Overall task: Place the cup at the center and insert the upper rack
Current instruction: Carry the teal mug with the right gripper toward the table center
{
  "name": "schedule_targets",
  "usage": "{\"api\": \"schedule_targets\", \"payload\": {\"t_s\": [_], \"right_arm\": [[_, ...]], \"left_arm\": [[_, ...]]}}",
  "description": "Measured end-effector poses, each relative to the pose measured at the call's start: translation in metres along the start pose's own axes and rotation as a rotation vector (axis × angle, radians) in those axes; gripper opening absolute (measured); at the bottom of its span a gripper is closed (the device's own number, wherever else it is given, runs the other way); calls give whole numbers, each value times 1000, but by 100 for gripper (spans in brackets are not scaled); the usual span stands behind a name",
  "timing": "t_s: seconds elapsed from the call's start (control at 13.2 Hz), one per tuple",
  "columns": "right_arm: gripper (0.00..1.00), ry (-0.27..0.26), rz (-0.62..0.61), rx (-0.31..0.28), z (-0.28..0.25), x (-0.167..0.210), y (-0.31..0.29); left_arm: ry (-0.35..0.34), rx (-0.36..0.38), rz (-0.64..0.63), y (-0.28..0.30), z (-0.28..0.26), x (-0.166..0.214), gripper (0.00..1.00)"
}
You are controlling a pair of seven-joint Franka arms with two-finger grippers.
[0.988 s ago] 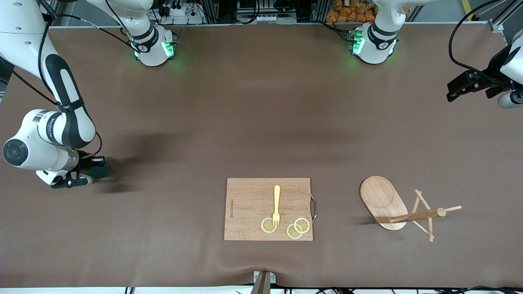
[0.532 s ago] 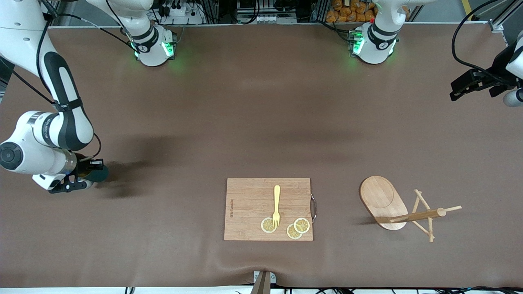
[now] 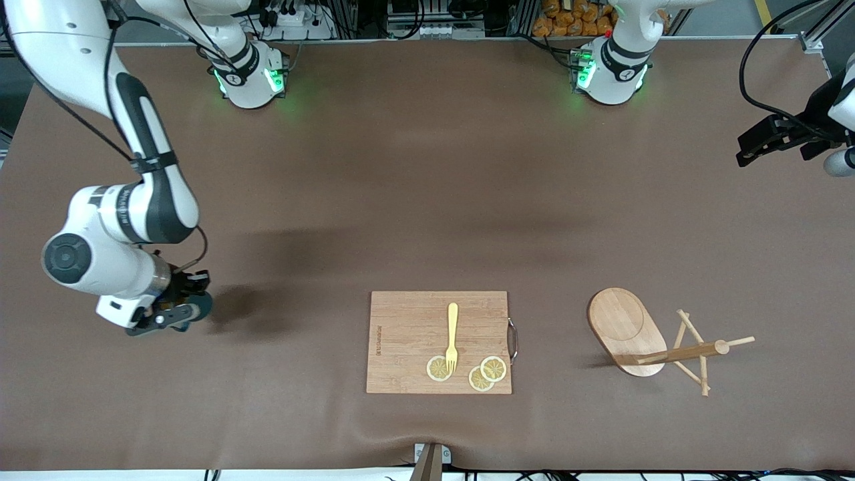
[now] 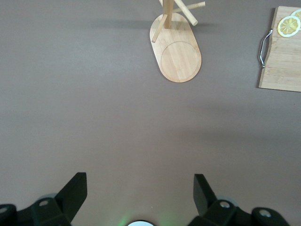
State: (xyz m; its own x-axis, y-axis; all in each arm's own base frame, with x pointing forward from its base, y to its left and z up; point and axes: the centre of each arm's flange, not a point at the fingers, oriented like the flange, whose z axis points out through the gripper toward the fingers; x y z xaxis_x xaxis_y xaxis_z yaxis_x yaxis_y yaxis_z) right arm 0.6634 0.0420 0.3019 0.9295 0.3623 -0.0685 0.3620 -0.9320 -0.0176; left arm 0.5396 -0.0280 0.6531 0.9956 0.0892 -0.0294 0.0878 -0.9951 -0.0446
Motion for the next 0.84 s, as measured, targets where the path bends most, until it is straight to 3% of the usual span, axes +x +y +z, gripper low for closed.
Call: {"api": "schedule_targets", "payload": {"t_s": [0.38,0.84], "right_arm": [[5,64,-71,7,-18,32,-86],[5,56,29,13,-10,44,-219]], "left_arm": [[-6,1,-1,-1,0,-1,100],[-14,3,-3,-3,-4,-6,100]]}}
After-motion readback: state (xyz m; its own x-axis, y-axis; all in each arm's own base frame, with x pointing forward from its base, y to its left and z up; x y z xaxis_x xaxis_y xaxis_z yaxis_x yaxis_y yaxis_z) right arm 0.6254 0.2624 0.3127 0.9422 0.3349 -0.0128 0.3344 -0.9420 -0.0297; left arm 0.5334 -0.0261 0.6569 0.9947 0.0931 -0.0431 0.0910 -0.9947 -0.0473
